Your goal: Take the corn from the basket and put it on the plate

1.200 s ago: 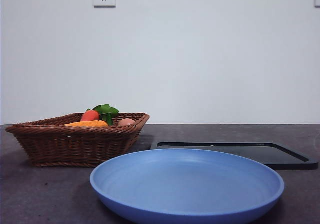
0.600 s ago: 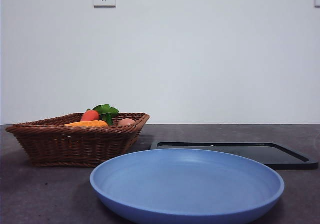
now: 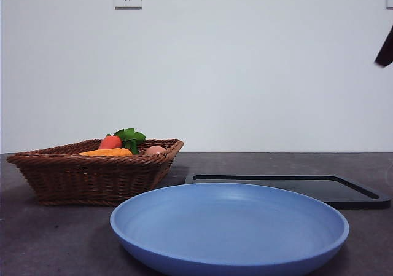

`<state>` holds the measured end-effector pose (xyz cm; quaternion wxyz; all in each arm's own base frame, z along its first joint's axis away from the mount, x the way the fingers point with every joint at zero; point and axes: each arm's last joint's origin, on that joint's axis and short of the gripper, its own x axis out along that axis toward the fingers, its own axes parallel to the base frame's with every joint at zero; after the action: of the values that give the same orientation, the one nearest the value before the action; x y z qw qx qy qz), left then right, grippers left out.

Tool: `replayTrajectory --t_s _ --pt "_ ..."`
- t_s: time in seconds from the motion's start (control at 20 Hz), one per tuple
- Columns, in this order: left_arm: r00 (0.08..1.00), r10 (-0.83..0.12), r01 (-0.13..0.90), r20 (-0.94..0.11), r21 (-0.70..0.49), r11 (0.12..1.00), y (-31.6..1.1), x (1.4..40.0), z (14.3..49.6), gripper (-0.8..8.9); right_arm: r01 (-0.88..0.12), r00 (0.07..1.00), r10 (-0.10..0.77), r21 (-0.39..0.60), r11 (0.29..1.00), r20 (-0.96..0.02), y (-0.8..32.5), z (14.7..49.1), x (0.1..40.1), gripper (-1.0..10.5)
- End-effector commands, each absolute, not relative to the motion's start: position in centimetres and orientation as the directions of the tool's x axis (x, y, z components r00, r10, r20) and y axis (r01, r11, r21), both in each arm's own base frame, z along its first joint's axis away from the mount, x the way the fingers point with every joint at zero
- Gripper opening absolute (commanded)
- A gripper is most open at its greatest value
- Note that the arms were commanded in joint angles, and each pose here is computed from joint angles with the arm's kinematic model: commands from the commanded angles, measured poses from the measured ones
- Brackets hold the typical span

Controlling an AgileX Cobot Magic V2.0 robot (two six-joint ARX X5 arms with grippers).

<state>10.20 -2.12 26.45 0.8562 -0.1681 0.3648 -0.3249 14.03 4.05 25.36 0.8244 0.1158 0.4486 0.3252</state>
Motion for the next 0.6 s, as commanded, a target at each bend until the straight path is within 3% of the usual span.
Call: replayTrajectory --t_s 0.05,0.6 --pt "0.529 -0.685 0.46 -0.501 -0.509 0.728 -2.2 10.3 27.1 3.78 -0.43 0.36 0.651 0.5 0.752 -0.669 4.8 25.1 15.6 2.9" --pt "0.529 -0.685 0.459 -0.501 -0.509 0.728 -2.2 10.3 27.0 3.78 -0.41 0.158 0.618 0.519 0.75 -0.77 9.0 18.0 21.7 2.9"
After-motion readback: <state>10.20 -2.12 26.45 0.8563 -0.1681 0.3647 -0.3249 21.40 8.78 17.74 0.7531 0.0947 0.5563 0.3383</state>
